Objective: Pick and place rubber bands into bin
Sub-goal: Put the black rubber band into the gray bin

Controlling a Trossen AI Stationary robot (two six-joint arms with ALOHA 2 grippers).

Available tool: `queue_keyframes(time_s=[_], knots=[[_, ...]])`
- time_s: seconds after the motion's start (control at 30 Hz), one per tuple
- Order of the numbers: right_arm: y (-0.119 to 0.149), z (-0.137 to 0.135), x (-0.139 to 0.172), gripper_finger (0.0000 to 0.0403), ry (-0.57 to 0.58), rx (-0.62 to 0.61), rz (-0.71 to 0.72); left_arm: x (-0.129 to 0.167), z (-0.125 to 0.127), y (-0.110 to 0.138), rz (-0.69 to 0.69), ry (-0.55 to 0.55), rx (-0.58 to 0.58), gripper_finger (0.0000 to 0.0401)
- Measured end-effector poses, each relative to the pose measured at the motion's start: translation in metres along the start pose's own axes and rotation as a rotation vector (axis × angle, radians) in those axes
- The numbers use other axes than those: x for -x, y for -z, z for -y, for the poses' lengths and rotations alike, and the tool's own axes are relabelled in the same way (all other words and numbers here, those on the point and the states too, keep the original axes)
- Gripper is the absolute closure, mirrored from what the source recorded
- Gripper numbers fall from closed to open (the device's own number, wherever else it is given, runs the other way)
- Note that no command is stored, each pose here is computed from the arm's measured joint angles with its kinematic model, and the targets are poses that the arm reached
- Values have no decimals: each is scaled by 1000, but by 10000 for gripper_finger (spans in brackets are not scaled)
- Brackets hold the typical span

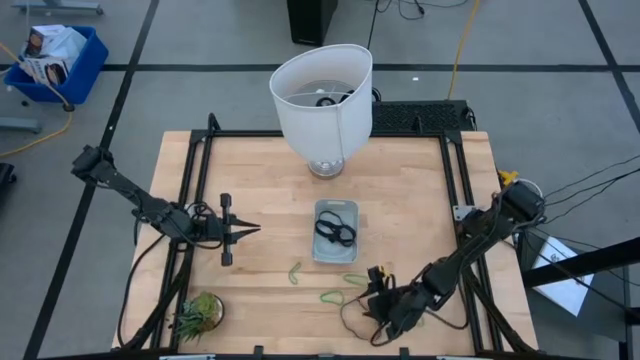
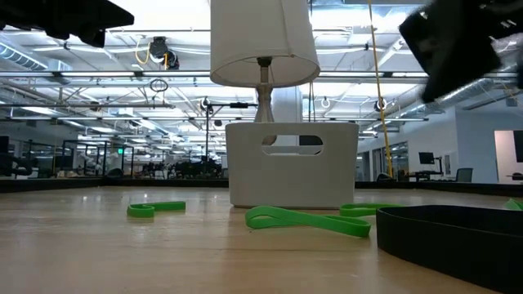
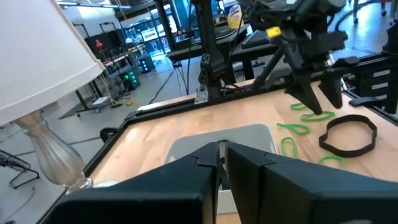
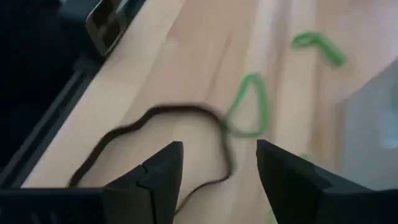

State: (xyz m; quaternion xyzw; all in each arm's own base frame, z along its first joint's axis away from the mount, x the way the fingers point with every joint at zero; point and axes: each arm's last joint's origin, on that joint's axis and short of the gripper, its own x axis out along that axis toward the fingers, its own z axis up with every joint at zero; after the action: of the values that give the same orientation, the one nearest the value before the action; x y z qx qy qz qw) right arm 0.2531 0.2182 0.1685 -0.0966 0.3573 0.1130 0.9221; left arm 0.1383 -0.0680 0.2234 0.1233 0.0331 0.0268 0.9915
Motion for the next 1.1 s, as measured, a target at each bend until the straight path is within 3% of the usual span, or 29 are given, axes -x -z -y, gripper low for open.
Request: queue_keyframes(time_s=[0.5,0.77,1.1], knots=[[34,-16,-39,206,26,-76,-139,0,0,0,1,0,8,366],[38,-16,-42,209,37,-118,-154,0,0,1,-5,1,5,366],[38,-14,-38,247,54,-129,-176,0,0,1,-6,1,5,366]])
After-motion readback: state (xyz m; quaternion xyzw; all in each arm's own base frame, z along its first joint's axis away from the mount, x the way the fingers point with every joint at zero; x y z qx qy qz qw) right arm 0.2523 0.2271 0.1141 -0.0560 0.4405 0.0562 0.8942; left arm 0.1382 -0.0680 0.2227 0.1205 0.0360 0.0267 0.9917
